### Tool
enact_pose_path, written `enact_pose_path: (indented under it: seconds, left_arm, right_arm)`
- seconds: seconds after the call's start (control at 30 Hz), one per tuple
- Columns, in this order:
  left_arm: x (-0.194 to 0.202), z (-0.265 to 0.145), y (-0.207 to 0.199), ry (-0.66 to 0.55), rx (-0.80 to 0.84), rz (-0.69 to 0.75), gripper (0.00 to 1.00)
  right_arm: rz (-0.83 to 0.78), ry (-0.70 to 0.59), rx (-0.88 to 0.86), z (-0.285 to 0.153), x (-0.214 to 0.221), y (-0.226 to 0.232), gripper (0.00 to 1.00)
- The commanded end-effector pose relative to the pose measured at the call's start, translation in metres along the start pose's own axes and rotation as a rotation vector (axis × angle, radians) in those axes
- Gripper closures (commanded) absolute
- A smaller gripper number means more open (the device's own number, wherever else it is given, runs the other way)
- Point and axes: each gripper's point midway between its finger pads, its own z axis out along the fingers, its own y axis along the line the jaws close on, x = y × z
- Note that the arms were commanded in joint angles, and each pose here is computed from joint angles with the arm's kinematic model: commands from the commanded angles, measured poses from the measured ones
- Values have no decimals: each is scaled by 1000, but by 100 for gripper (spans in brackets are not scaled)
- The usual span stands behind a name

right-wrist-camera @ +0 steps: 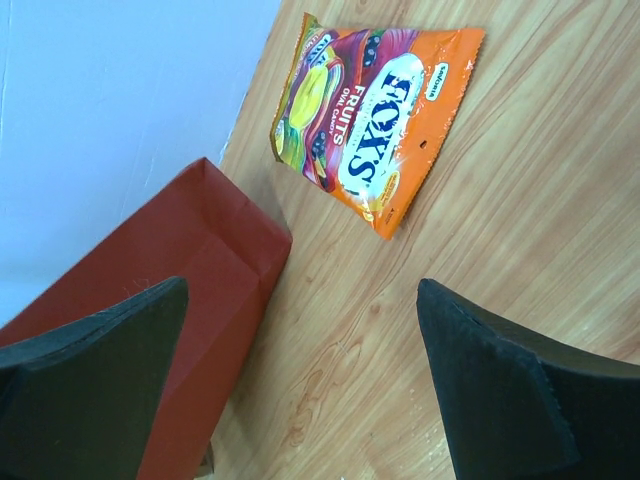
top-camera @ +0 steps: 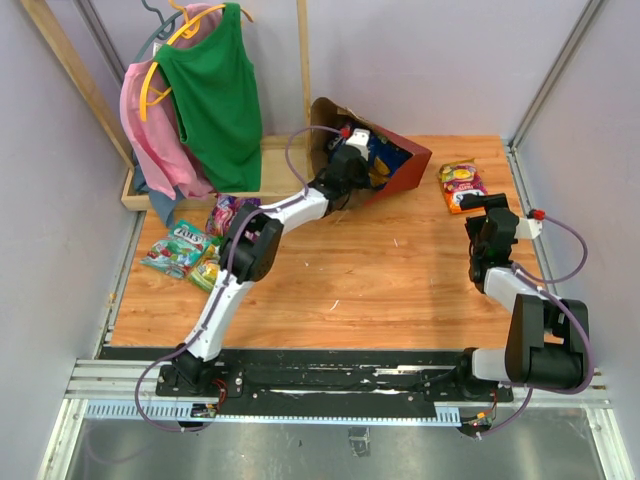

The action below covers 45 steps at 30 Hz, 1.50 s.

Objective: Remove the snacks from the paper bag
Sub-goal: Pick up the snack from the paper bag.

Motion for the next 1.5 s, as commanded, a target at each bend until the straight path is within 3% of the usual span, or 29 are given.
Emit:
enact_pose_path:
  seconds: [0.0,0.43,0.8,1.27,1.47]
  left_arm:
    - [-122,-56,4,-263,0,4,99]
    - [-198,-150,5,-439,9,17,99]
    - [-247,-195,-9,-448,72,50,100]
    - [-324,-333,0,-679,74,-19,100]
    - [-328,-378,-7,-680,148,-44,99]
  right_arm:
    - [-32,-17,-36,0,-3,13,1]
    - [-52,-11,-36,4,3,13,1]
    - [-68,-14,-47,3,4,18,1]
    - [-157,-69,-79,-12,-5,35,1]
    - [-230,-106,-58,-23,-12,43,1]
